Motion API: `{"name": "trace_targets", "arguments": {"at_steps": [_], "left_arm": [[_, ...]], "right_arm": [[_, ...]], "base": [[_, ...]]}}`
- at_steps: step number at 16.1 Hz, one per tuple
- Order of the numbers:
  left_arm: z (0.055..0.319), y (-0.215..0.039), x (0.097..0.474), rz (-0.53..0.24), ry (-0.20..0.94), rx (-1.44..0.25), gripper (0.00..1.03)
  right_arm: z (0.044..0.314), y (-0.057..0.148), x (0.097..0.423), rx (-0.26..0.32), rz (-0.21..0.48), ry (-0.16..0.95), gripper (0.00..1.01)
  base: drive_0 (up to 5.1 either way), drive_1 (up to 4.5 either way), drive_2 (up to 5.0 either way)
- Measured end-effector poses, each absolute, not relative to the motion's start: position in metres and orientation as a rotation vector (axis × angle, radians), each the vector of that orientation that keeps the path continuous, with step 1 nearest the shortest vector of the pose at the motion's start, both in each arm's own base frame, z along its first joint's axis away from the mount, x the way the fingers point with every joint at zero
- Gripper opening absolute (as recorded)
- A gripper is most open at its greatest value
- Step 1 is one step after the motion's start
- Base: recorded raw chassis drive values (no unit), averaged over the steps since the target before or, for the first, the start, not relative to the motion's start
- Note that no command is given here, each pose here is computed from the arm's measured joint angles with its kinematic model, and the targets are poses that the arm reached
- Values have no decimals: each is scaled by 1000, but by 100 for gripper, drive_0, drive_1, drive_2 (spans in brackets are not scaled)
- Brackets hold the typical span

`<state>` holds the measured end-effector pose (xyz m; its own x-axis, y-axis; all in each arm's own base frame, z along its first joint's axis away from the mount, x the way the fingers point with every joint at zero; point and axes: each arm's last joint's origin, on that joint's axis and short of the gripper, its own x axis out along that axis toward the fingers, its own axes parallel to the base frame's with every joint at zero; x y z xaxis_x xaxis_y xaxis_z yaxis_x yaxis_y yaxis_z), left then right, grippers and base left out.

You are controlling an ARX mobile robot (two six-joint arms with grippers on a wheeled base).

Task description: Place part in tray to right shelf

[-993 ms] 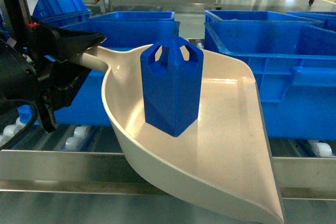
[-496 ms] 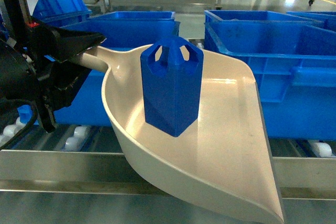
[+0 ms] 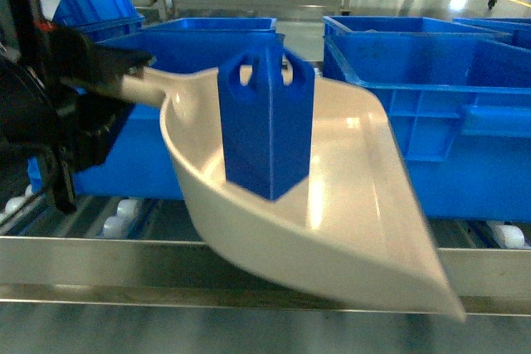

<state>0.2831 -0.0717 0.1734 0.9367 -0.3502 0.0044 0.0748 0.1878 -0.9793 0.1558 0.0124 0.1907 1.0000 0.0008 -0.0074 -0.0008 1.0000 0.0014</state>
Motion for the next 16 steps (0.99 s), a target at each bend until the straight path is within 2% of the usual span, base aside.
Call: {"name": "trace_targets", "arguments": {"at_steps": [2, 5, 7, 10, 12, 13, 15, 16], "left_arm": [[192, -61, 281, -322, 113, -1399, 16], [202, -47, 283, -283, 63, -1431, 16], [214, -35, 292, -240, 35, -1438, 16], [256, -7, 319, -162, -62, -1438, 16], [288, 4, 339, -57, -138, -1406, 16], [297, 0, 351, -7, -142, -1369, 16], [309, -17, 387, 102, -133, -1218, 16], [312, -44, 420, 198, -174, -1015, 16]], "right_arm": [[191, 12, 156, 2, 1, 6, 98], [191, 12, 156, 2, 1, 6, 98], [191, 12, 156, 2, 1, 6, 98], [191, 12, 156, 2, 1, 6, 98], [191, 12, 156, 2, 1, 6, 98], [191, 12, 156, 2, 1, 6, 98], [191, 12, 156, 2, 1, 6, 98], [191, 12, 156, 2, 1, 6, 98]], "base": [[0, 0, 0], [0, 0, 0], [0, 0, 0], [0, 0, 0], [0, 0, 0], [0, 0, 0], [0, 0, 0], [0, 0, 0]]}}
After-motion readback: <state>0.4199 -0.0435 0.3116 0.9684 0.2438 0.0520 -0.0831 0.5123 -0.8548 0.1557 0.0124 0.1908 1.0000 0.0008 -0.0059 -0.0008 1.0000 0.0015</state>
